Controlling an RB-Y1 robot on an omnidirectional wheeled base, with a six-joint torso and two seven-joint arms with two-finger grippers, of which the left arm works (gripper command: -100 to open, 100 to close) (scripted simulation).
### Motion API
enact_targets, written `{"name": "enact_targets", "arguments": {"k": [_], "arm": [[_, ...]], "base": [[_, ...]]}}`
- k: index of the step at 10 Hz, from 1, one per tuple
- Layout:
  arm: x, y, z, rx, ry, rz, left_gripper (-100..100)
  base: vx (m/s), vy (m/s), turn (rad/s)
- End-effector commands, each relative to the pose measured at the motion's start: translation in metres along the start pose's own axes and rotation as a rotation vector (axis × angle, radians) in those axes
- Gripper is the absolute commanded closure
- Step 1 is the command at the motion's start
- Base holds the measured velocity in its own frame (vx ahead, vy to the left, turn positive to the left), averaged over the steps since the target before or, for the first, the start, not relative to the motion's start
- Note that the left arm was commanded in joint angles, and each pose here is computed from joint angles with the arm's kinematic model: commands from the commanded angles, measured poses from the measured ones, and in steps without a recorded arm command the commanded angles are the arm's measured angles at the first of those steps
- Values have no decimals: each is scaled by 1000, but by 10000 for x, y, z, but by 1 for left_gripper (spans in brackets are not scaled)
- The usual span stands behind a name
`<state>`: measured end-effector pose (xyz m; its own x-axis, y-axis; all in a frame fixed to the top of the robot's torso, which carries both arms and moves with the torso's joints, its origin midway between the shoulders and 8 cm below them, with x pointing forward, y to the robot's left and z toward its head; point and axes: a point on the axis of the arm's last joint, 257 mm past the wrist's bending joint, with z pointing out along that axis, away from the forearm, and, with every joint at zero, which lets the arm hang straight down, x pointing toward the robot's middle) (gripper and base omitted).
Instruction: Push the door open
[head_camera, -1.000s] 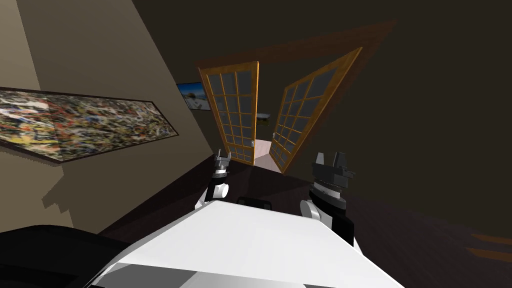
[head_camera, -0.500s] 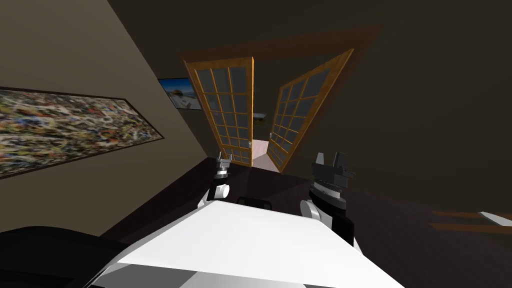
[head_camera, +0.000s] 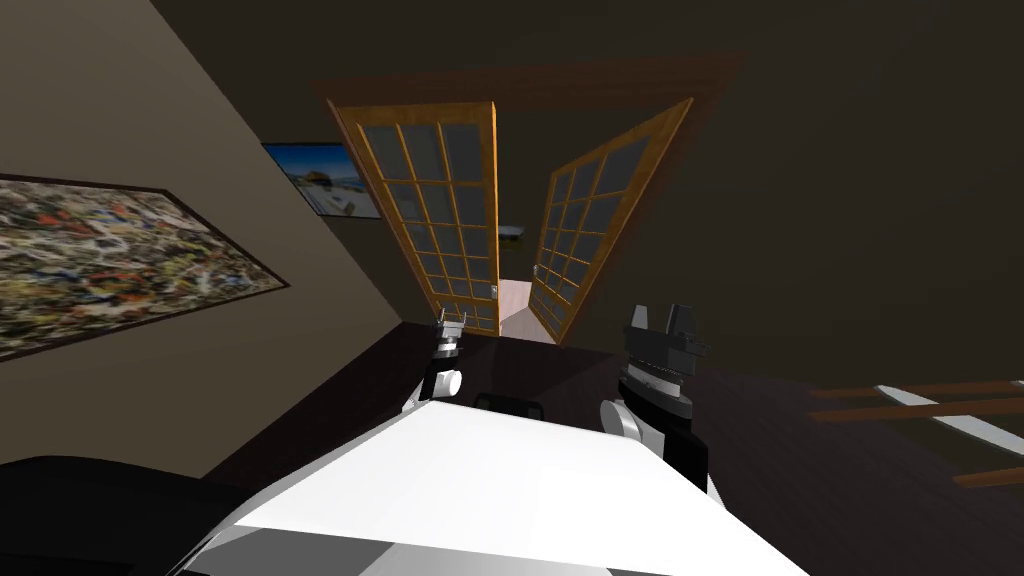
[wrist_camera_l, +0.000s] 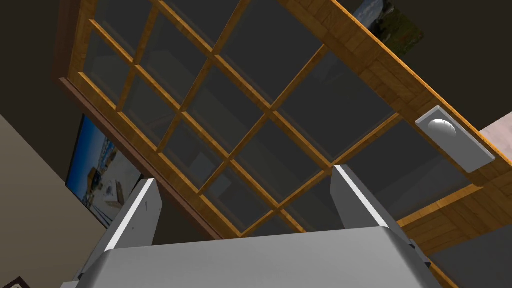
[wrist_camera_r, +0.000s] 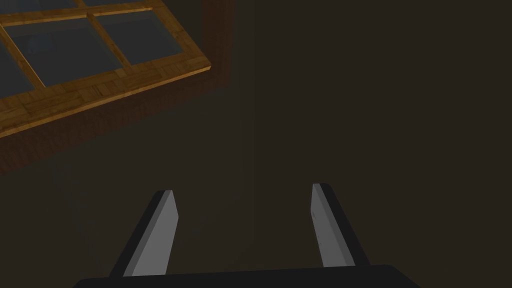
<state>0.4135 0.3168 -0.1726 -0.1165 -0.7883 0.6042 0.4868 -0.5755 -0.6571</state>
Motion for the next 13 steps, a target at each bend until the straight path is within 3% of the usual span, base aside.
{"name": "enact_targets", "arguments": {"k": [1, 13], "arm": [[-91, 76, -20, -8, -21, -45, -100], [-704, 636, -314, -41, -200, -339, -100]], "base": [[86, 60, -152], [79, 67, -155]]}}
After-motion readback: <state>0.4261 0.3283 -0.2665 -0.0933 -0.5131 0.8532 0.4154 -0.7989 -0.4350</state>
